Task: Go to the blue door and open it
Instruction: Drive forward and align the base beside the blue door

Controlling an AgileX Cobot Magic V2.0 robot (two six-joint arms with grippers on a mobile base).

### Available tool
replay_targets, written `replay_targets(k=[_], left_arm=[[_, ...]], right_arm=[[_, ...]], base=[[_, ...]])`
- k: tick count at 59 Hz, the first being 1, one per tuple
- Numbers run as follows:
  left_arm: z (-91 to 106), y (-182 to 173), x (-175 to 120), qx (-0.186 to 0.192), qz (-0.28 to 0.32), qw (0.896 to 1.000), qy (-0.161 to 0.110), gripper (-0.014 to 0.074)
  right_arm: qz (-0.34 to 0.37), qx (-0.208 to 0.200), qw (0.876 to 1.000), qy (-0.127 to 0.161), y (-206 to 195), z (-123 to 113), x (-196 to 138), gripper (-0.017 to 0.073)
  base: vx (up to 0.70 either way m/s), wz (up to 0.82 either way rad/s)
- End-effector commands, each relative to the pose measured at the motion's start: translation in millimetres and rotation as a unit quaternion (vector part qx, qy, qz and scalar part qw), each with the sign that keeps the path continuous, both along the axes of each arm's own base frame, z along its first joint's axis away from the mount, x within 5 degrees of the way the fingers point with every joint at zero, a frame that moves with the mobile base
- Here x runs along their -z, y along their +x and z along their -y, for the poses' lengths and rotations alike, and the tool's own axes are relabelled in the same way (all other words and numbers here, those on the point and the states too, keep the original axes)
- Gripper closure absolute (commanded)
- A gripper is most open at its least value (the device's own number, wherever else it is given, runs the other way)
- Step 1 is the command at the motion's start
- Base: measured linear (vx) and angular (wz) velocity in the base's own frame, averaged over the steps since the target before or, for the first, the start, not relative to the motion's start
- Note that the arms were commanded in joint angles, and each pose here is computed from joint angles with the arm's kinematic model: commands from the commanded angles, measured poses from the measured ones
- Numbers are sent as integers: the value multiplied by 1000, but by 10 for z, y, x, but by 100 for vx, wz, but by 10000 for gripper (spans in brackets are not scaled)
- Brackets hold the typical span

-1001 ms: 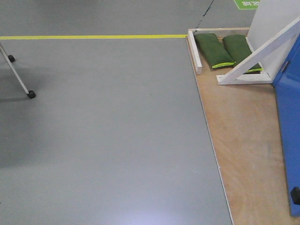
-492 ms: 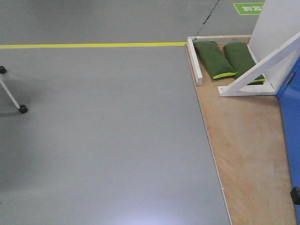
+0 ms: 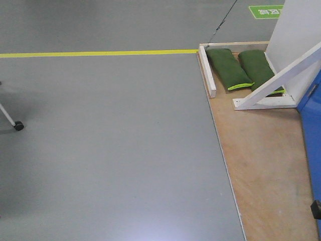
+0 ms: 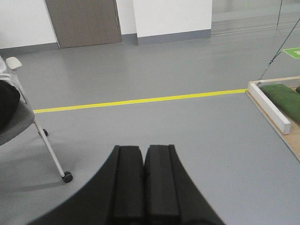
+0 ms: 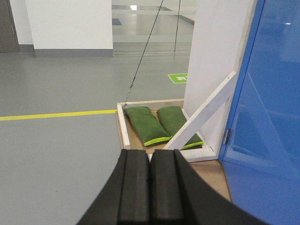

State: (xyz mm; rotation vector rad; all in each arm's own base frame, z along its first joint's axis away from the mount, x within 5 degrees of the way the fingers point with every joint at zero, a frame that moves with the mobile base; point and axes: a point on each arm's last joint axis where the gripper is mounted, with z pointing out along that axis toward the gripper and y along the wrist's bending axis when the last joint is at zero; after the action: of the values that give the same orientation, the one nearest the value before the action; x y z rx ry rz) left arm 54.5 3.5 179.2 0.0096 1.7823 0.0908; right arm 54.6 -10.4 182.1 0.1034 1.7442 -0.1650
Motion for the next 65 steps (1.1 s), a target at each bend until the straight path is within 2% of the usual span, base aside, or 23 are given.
replay_targets(k=[1, 65], left_arm=[[7, 5, -71, 4, 49, 999, -3, 524], [7, 5, -71, 4, 49, 999, -3, 524]], right_arm=[[34, -5, 999, -14, 4, -6, -9, 557], [36, -6, 999, -15, 4, -7, -21, 557]], base=[[9, -3], [2, -1]])
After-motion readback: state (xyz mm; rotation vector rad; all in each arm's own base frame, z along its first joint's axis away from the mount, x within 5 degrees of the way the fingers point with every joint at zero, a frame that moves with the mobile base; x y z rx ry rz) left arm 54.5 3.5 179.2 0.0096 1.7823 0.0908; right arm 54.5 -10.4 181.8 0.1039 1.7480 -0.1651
